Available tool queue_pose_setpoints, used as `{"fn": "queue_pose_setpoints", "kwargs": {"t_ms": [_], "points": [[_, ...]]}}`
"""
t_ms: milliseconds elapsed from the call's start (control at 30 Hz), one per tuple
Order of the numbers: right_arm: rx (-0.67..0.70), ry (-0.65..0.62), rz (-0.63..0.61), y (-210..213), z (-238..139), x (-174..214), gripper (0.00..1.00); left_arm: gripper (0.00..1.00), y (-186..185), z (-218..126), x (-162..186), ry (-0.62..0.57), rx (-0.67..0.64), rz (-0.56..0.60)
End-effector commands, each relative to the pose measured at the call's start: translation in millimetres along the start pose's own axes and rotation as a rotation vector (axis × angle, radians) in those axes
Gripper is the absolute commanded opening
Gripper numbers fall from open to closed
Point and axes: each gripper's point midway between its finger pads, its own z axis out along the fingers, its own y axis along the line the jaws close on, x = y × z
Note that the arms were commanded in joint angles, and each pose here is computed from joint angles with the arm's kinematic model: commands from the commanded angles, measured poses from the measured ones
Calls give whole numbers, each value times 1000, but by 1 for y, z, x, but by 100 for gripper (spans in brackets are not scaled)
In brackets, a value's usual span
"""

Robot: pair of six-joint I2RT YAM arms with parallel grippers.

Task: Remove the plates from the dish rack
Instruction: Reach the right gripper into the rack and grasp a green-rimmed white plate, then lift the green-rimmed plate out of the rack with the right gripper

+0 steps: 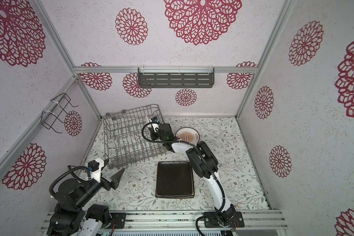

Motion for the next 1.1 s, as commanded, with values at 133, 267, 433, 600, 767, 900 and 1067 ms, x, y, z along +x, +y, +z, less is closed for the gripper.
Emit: {"fn": "queue_pose_setpoints", "kwargs": {"t_ms": [133, 267, 433, 600, 767, 900, 1067], "points": [[-142, -378, -50, 35, -81, -163, 0, 97, -4, -1, -2, -24, 20, 35], [-94, -378, -120, 19, -118, -174, 0, 97, -5, -1, -1, -27, 22, 43], [153, -173, -379, -31, -167, -157, 0, 97, -6, 1, 1, -20, 35, 41], [321, 168, -658, -75, -207, -111, 0, 97, -9, 5, 3, -10, 58, 36], [392, 352, -774, -95, -235, -73, 0, 97, -9, 7, 5, -11, 63, 52], [436, 420, -811, -105, -244, -49, 0, 97, -14, 8, 7, -5, 93, 44], [438, 498, -837, -113, -239, -22, 0, 97, -13, 8, 7, -6, 89, 47]]}}
